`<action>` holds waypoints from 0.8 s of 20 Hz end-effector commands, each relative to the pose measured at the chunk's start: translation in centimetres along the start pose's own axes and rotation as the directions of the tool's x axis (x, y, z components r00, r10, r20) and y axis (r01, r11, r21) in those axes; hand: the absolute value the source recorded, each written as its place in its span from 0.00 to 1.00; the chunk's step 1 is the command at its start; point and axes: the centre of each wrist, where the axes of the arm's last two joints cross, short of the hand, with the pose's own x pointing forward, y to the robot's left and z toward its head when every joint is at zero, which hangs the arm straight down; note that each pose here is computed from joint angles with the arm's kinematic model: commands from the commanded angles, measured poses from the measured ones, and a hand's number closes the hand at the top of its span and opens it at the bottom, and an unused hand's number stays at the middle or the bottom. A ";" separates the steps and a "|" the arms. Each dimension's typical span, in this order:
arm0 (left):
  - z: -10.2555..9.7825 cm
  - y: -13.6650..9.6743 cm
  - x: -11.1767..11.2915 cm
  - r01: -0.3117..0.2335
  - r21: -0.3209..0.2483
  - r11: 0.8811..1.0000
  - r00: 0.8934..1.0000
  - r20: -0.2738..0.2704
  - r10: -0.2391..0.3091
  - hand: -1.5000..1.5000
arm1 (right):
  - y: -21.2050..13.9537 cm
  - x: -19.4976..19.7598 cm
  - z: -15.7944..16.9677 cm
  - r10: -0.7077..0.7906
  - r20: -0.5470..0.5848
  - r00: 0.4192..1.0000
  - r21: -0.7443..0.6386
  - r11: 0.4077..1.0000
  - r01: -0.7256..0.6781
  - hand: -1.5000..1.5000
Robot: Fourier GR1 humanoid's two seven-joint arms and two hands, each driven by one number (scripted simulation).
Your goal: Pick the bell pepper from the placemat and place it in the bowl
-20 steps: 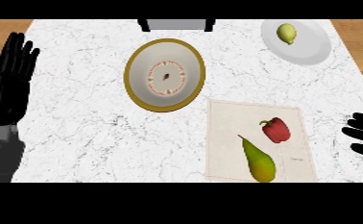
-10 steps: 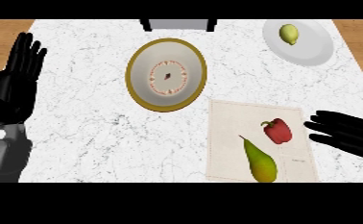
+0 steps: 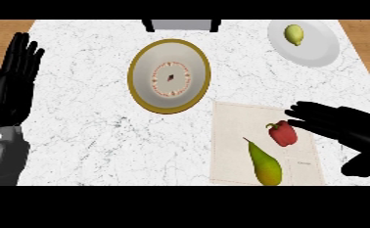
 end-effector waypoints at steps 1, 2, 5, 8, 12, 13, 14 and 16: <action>-0.4 0.3 0.0 0.014 -0.003 1.000 1.000 -0.027 -0.014 0.50 | 0.6 -1.9 -0.6 -0.034 0.039 0.999 0.006 0.999 0.034 0.00; -0.3 -0.4 0.6 -0.007 -0.009 1.000 1.000 -0.011 0.007 0.50 | 0.8 -1.6 -0.3 -0.042 0.047 0.998 0.003 0.999 0.041 0.00; -0.4 -0.2 0.1 0.009 0.013 1.000 1.000 0.007 -0.009 0.50 | 0.8 -2.0 -1.2 -0.022 0.082 0.996 0.015 1.000 0.021 0.00; 0.3 -1.7 -0.7 -0.002 -0.001 1.000 1.000 -0.007 0.002 0.50 | 1.6 -1.4 -2.7 -0.024 0.113 0.993 0.002 1.000 0.024 0.00; -0.2 1.2 -1.5 -0.021 0.010 1.000 1.000 0.008 0.021 0.50 | 1.5 -0.1 -3.2 0.007 0.072 0.997 0.044 0.999 -0.010 0.00; -1.7 0.1 0.0 -0.001 0.005 1.000 1.000 -0.004 0.001 0.50 | 3.0 -0.7 -4.4 0.004 0.061 0.998 0.029 1.000 -0.006 0.00; -0.4 -0.4 -0.9 0.011 0.008 1.000 1.000 0.014 -0.011 0.50 | 4.4 -1.8 -3.8 0.008 0.063 0.998 0.045 0.999 -0.011 0.00; -0.7 -2.2 -0.1 0.003 0.005 1.000 1.000 0.002 -0.003 0.50 | 5.0 -2.2 -2.7 0.000 0.065 0.998 0.050 0.999 -0.003 0.00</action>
